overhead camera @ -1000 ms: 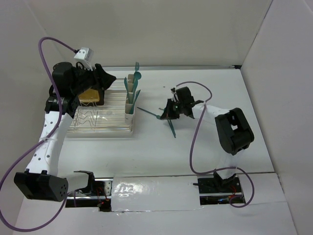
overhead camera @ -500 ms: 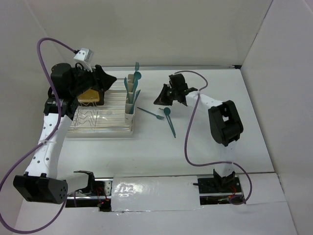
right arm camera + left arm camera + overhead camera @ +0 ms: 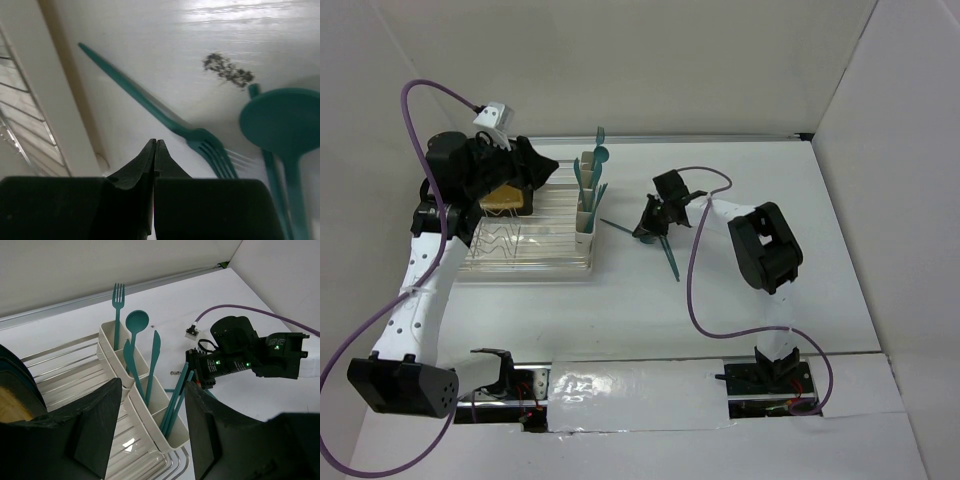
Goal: Sort the eating utensils into containers
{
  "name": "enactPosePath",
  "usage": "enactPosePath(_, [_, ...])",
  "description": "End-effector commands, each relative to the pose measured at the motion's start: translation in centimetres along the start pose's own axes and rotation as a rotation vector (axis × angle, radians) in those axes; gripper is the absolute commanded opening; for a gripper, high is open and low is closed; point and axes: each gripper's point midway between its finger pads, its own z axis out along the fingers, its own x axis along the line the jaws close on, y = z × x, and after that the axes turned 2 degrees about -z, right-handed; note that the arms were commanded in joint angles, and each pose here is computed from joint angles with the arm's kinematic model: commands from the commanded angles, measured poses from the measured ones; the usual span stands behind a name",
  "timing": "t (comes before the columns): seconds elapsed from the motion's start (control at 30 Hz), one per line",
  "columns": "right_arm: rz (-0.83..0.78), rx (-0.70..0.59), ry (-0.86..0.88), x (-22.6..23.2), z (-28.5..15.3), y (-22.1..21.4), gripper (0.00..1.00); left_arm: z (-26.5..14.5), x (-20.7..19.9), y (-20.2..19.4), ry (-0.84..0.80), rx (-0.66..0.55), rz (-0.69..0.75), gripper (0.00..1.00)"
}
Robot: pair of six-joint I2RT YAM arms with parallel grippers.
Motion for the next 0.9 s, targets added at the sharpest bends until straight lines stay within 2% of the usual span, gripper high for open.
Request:
enactPosePath(0.0, [0.016,-0.026,-0.06,-1.8,0.1,0.1,0.0,-0.7,-0.8,1.9,-0.011,-0.065,0.075,0.65])
enactPosePath(0.07, [0.034,-0.022,-0.07,-2.3,0.4,0.1,0.01,-0.5,-0.8,1.8,-0.015,-0.059,0.071,0.65])
enactPosePath(0.1, [0.054,-0.027,-0.071,-2.6,0.6,0.4,0.07,-0.6,-0.9,1.9,-0.015,-0.063,0.075,0.65])
enactPosePath(0.17, [0.069,-0.032,-0.071,-2.7,0.5,0.6,0.09,-0.6,-1.0,1.9,-0.021,-0.062,0.077,0.65])
enactPosePath(0.23, [0.074,-0.039,-0.082,-2.9,0.6,0.7,0.18,-0.6,-1.0,1.9,-0.02,-0.062,0.077,0.65])
enactPosePath(0.57, [0.128,-0.019,-0.163,-6.7,0.9,-0.2,0.17,-0.8,-0.9,2.0,-0.009,-0.067,0.084,0.65])
enactPosePath(0.87, [0.181,-0.109,-0.278,-12.6,-3.5,2.1,0.13,-0.9,-1.2,2.1,-0.022,-0.068,0.092,0.65])
